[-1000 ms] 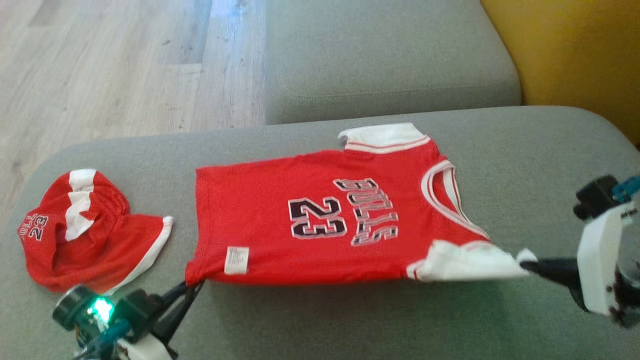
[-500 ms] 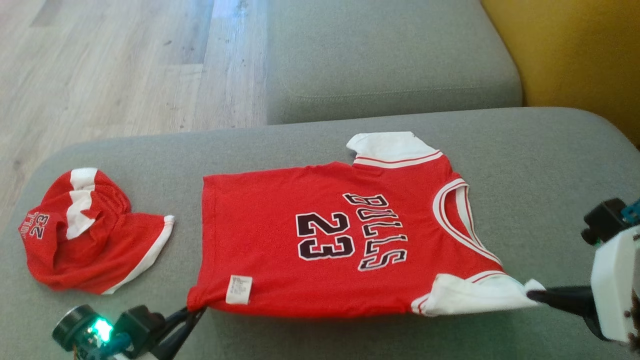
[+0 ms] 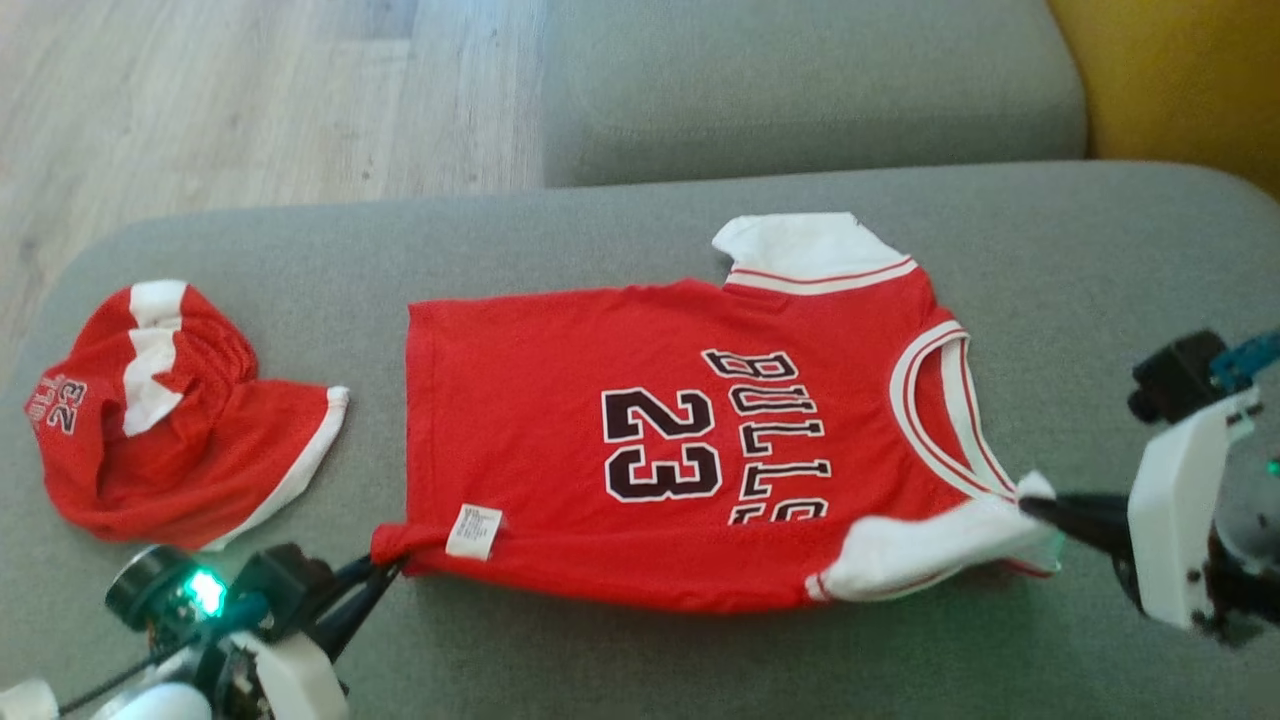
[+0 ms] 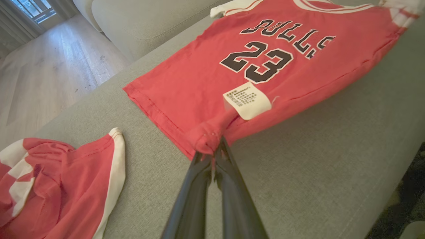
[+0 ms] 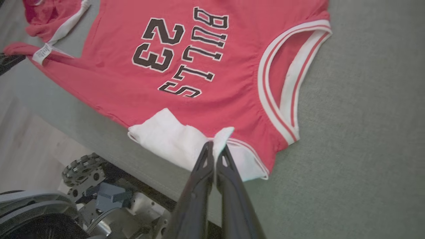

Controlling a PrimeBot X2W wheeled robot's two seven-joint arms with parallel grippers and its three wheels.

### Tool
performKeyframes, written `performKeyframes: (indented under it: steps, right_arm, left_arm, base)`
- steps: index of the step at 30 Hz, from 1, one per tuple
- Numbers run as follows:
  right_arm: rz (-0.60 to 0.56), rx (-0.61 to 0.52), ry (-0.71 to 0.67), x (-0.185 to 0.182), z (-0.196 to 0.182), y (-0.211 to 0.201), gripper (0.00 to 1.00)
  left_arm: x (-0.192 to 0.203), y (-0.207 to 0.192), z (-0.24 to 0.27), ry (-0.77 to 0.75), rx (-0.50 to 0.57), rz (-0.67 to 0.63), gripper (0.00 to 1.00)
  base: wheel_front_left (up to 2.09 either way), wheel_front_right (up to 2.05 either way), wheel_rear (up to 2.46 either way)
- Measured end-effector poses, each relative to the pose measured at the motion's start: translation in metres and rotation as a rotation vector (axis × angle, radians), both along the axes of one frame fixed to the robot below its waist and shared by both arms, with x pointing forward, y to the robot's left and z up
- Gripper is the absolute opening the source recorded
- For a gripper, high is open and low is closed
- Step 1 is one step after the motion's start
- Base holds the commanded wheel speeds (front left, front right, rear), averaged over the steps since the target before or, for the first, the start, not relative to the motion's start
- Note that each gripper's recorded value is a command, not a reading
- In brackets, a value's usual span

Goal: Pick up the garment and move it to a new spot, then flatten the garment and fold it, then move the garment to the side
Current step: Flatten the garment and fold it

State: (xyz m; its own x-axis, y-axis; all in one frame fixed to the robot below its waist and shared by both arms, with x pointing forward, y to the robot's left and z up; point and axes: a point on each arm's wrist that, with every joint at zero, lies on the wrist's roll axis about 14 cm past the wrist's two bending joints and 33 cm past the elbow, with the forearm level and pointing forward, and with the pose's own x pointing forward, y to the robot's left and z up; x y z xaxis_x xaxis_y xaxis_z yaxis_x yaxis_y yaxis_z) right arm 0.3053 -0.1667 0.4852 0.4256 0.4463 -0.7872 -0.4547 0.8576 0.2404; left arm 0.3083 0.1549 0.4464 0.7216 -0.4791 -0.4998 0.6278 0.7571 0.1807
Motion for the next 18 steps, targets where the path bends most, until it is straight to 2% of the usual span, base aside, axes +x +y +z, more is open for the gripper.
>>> performKeyframes:
  steps: [12,18]
  right_arm:
    - [-0.022,-0.039,-0.201,0.078,0.004,0.006,0.0]
    - [-0.028,-0.062,-0.288,0.102,0.001,0.003,0.0]
  left_arm:
    - [0.051,0.001,-0.014,0.021,0.036,-0.007,0.0]
    - [0.068,-0.008,-0.013,0.006,0.032,-0.029,0.0]
  base:
    - [0.0,0.0,0.0]
    - [0.0,0.0,0.0]
